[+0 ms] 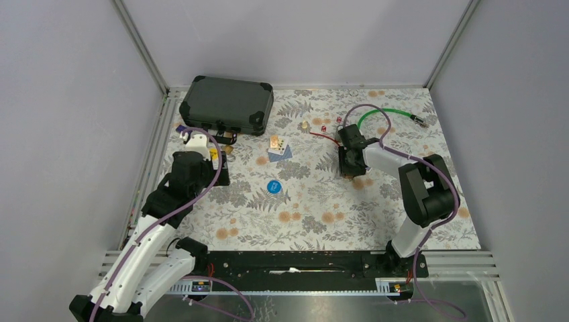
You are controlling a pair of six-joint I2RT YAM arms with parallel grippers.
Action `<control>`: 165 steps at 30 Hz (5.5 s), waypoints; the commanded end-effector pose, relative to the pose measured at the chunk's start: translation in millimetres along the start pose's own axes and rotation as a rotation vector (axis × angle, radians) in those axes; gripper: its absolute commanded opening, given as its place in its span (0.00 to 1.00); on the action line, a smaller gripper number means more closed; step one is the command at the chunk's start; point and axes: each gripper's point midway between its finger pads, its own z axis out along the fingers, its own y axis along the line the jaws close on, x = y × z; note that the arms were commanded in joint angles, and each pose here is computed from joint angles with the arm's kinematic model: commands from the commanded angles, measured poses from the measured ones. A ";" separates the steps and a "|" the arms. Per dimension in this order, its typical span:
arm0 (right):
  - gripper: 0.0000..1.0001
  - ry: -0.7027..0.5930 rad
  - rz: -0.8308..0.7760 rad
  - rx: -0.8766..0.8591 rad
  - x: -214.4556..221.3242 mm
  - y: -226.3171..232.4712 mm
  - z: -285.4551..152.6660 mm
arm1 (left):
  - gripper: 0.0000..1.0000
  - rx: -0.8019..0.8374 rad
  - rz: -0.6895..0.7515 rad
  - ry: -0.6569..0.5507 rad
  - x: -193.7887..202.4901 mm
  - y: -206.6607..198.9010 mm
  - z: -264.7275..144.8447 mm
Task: Lock with the key
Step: Pick up the lock from the center of the board.
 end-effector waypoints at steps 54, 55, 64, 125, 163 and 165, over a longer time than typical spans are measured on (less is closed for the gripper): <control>0.00 -1.266 -1.420 -1.016 52.9 137.2 -312.6 | 0.98 1.161 0.253 -0.158 -126.4 -190.4 -159.5; 0.00 -1.263 -1.424 -1.038 54.5 138.5 -315.3 | 0.98 1.178 0.281 -0.116 -114.9 -201.3 -155.8; 0.00 -1.222 -1.443 -1.012 60.3 133.2 -305.9 | 0.89 1.274 0.383 0.086 -53.2 -244.9 -149.1; 1.00 -0.796 -0.134 -1.059 -52.8 167.5 -302.4 | 0.00 0.168 -0.605 -0.158 -135.9 -124.6 -27.1; 0.14 -0.924 -0.470 -1.079 -0.9 294.0 -282.5 | 0.00 0.050 -0.662 -0.021 -96.8 -129.7 -5.8; 0.00 -0.937 -0.482 -1.067 -1.6 290.8 -283.6 | 0.00 0.081 -0.635 -0.026 -99.1 -133.5 -6.4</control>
